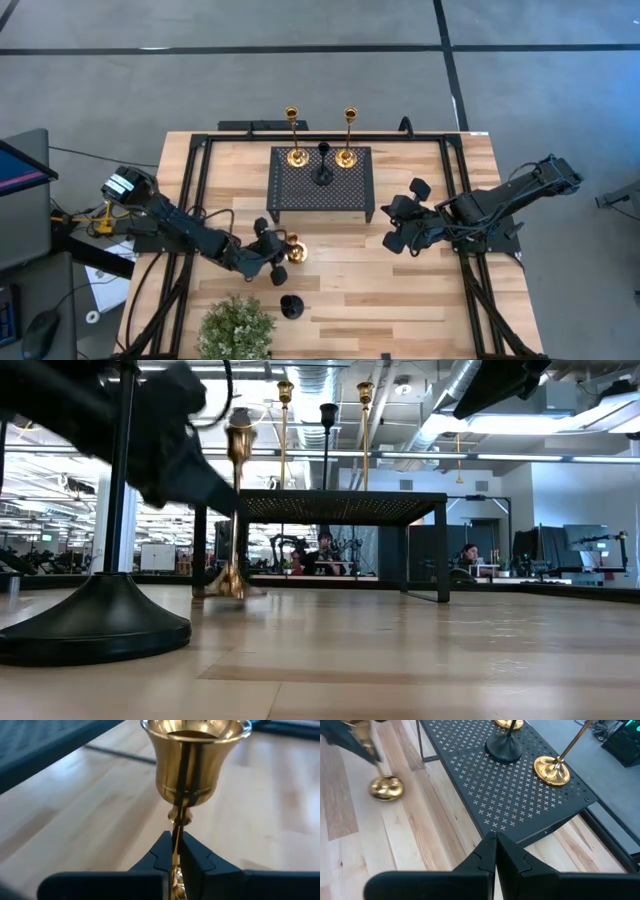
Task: Pick & Place candle stick holders
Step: Put the small gold candle holder on the shelf
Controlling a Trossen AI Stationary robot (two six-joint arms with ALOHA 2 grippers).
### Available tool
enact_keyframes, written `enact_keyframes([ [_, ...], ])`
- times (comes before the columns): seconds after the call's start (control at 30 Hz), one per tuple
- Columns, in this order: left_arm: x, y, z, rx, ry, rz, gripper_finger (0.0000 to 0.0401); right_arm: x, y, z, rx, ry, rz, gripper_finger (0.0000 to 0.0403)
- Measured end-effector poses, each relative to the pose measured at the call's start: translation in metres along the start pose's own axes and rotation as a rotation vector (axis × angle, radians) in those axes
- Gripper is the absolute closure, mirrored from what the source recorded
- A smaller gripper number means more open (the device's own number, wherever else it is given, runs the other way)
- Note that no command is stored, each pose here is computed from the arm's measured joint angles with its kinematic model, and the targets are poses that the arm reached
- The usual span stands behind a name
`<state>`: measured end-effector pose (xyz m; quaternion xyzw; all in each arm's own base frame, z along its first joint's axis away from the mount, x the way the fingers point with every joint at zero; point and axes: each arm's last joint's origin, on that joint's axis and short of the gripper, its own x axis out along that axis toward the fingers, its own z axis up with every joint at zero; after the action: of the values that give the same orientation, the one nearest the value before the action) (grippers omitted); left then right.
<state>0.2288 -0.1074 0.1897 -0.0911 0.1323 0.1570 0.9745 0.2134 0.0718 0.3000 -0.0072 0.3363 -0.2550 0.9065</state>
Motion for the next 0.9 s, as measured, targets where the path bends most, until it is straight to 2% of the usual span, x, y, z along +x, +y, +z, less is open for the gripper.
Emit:
enact_keyframes([
  [0.23, -0.034, -0.003, 0.031, -0.008, -0.103, -0.127, 0.0387, 0.0, 0.0, 0.0, -0.002, 0.002, -0.001, 0.0403],
  [0.47, -0.058, -0.001, 0.069, 0.082, -0.217, -0.22, 0.0387, 0.0, 0.001, -0.001, -0.001, 0.021, 0.028, 0.0403],
  [0.73, -0.075, 0.005, 0.101, 0.211, -0.33, -0.2, 0.0387, 0.0, 0.001, -0.001, 0.008, 0.034, 0.05, 0.0403],
  [0.9, -0.077, 0.011, 0.11, 0.263, -0.354, -0.045, 0.0387, 0.0, 0.001, -0.001, 0.005, 0.036, 0.049, 0.0403],
])
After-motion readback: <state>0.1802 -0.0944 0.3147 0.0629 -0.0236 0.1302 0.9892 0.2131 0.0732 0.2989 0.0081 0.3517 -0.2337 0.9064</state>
